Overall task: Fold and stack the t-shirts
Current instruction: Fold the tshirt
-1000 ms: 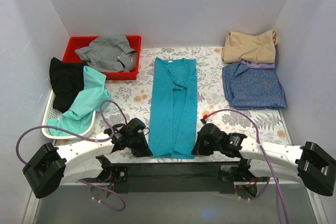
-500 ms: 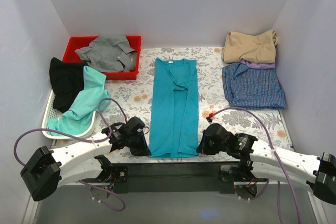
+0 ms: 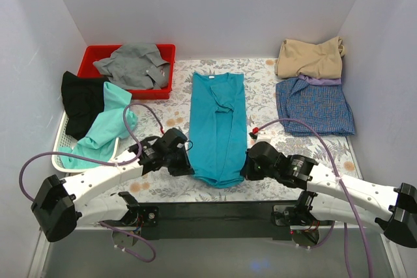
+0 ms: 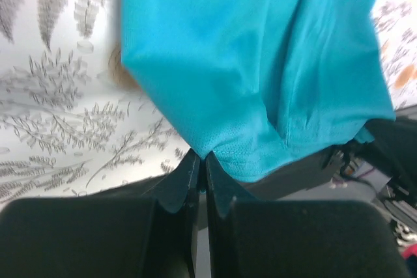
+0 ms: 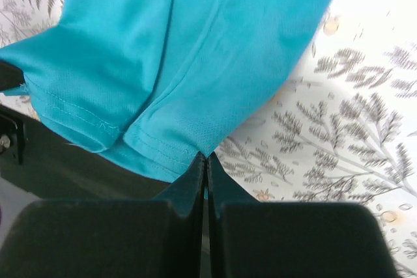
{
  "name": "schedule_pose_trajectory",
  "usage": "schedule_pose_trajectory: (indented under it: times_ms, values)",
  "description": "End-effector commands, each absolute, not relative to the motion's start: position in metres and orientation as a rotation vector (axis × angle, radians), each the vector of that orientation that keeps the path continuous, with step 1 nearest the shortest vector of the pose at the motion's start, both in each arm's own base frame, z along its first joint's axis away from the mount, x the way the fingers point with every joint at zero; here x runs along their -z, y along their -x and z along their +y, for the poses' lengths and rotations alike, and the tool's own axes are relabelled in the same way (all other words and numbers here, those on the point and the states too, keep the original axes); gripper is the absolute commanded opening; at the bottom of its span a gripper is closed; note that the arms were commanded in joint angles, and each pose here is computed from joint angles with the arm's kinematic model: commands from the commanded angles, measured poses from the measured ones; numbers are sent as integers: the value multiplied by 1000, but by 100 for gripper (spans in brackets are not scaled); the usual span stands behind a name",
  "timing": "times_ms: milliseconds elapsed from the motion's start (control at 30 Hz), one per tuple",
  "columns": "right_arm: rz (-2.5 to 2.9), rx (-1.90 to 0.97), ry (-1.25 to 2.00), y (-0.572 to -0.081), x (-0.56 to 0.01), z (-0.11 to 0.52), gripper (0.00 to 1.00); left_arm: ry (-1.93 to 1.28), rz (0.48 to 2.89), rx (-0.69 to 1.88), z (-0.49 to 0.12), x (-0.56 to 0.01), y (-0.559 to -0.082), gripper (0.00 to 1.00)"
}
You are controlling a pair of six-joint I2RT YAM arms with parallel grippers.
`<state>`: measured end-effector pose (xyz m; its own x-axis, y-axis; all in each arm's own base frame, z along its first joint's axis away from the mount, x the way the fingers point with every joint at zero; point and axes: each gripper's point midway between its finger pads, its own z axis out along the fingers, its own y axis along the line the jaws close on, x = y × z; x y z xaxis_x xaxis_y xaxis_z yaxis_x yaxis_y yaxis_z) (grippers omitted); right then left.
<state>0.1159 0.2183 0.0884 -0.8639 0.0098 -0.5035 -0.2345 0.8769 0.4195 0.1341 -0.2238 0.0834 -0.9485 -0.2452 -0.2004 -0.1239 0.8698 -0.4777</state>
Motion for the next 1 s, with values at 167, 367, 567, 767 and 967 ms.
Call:
schedule_pose_trajectory:
  times_ms: [167, 367, 567, 767, 967]
  values:
    - [2324, -413, 275, -184, -133, 222, 1, 215, 2595, 477, -231, -114, -200, 0]
    - [2288, -357, 298, -237, -143, 219, 1, 213, 2550, 329, -230, -116, -243, 0]
    - [2318, -372, 326, -283, -133, 213, 1, 275, 2542, 326, -220, -108, -291, 0]
    - [2365, -398, 371, -316, -120, 224, 1, 232, 2498, 309, -218, -107, -338, 0]
    - [2404, -389, 391, -339, -104, 227, 8, 175, 2556, 305, -228, -79, -367, 6]
